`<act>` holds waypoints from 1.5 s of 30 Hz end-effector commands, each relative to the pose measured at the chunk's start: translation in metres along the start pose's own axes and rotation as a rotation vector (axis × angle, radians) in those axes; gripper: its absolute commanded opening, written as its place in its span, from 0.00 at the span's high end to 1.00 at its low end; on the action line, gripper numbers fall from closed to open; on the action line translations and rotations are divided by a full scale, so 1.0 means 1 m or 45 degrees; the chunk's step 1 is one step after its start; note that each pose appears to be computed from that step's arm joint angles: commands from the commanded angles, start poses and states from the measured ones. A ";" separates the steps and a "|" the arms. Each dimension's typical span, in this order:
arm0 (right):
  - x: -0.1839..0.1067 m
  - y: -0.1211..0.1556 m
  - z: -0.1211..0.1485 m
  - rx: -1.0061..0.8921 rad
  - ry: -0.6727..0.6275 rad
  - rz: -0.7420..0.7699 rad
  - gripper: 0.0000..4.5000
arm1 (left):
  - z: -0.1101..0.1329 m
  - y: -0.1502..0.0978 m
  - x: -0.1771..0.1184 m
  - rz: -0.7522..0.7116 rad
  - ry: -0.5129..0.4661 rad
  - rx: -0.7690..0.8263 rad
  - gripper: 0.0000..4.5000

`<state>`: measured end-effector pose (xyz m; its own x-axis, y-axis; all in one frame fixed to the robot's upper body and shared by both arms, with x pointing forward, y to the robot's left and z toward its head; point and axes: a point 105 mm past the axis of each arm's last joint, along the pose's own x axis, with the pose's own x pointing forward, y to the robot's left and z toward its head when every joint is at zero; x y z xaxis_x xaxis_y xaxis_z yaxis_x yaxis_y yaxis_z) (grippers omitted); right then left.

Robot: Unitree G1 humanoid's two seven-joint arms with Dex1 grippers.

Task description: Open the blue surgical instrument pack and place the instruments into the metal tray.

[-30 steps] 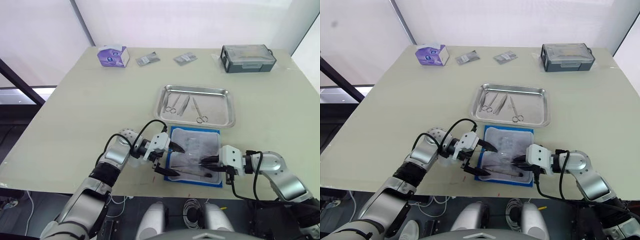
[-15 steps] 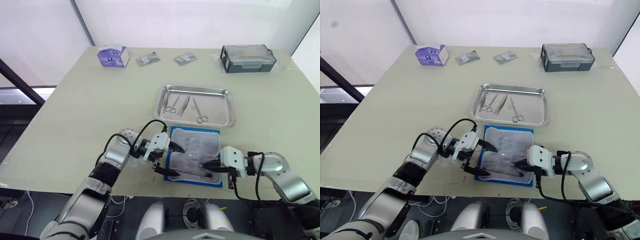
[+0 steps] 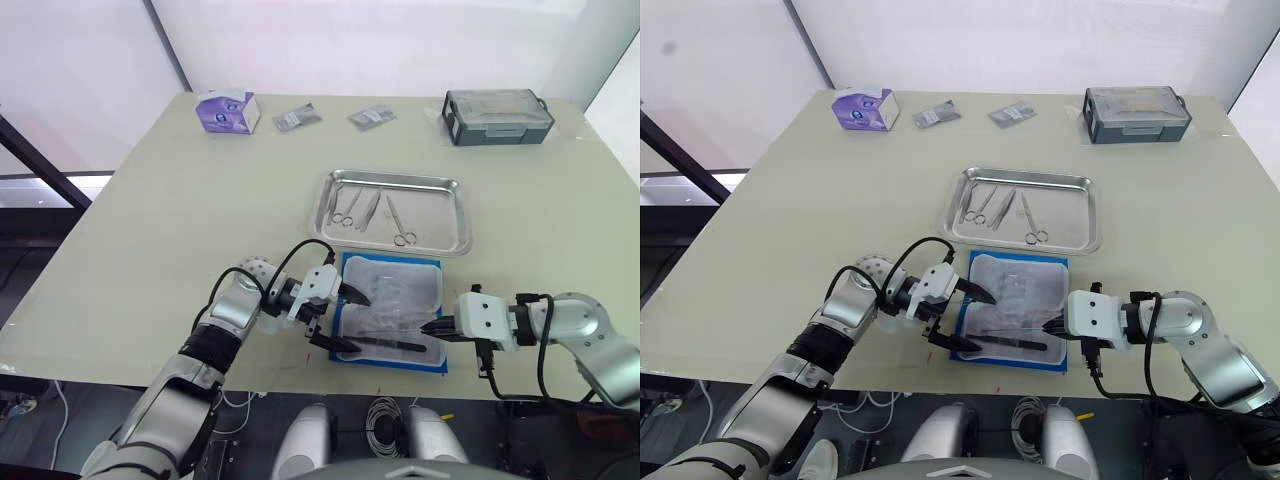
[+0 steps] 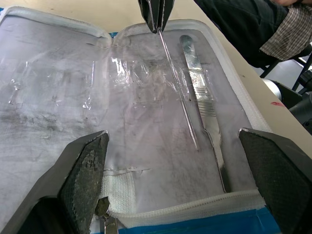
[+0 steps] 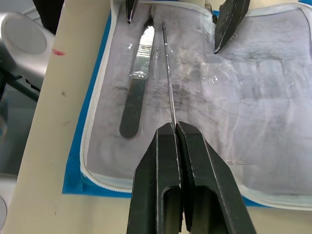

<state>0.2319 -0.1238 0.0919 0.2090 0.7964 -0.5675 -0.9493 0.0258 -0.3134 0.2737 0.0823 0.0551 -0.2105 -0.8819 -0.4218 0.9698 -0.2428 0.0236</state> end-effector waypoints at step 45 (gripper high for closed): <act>-0.086 -0.037 -0.010 0.257 0.050 -0.418 1.00 | -0.046 -0.023 0.017 -0.103 0.125 -0.219 0.00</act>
<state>0.2466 -0.2022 0.1324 0.4790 0.6946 -0.5368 -0.8775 0.3637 -0.3124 0.2745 0.0801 0.0524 -0.2133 -0.8859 -0.4118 0.9692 -0.2449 0.0248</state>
